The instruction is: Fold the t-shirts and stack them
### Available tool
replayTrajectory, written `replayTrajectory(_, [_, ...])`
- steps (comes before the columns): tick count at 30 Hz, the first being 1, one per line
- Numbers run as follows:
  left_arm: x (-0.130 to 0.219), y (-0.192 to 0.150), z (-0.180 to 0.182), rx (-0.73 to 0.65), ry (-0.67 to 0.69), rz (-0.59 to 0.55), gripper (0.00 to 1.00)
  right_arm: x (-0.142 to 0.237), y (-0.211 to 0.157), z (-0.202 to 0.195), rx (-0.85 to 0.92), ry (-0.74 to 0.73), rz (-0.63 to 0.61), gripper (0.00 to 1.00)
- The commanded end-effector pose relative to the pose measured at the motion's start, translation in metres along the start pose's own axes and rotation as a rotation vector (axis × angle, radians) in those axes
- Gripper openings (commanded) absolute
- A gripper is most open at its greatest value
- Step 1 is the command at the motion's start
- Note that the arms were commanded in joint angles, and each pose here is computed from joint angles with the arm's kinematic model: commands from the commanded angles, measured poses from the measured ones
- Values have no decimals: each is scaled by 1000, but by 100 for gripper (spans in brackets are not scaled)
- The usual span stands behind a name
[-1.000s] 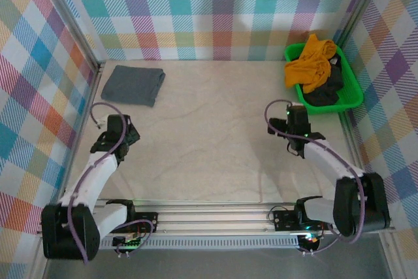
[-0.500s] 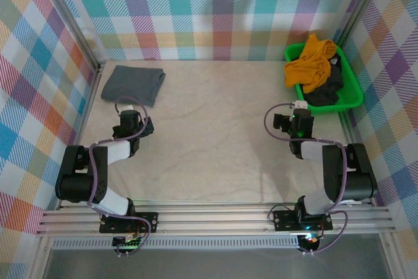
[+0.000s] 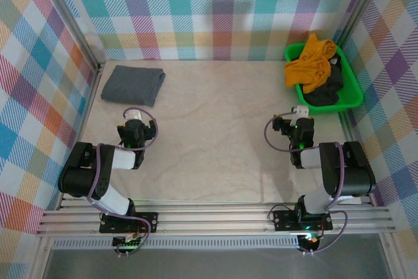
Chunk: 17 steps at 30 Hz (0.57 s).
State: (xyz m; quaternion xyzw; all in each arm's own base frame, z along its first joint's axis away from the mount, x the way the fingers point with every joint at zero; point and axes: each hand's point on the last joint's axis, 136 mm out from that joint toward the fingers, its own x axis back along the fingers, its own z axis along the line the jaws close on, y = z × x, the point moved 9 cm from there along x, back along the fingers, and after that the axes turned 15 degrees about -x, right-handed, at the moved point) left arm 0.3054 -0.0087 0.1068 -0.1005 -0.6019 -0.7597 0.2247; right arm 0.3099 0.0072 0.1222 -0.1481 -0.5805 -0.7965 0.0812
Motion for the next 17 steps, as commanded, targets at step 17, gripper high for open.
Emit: replayTrajectory(17, [-1, 11, 1, 20, -8, -56, 100, -3, 2, 3, 7, 61, 48, 100])
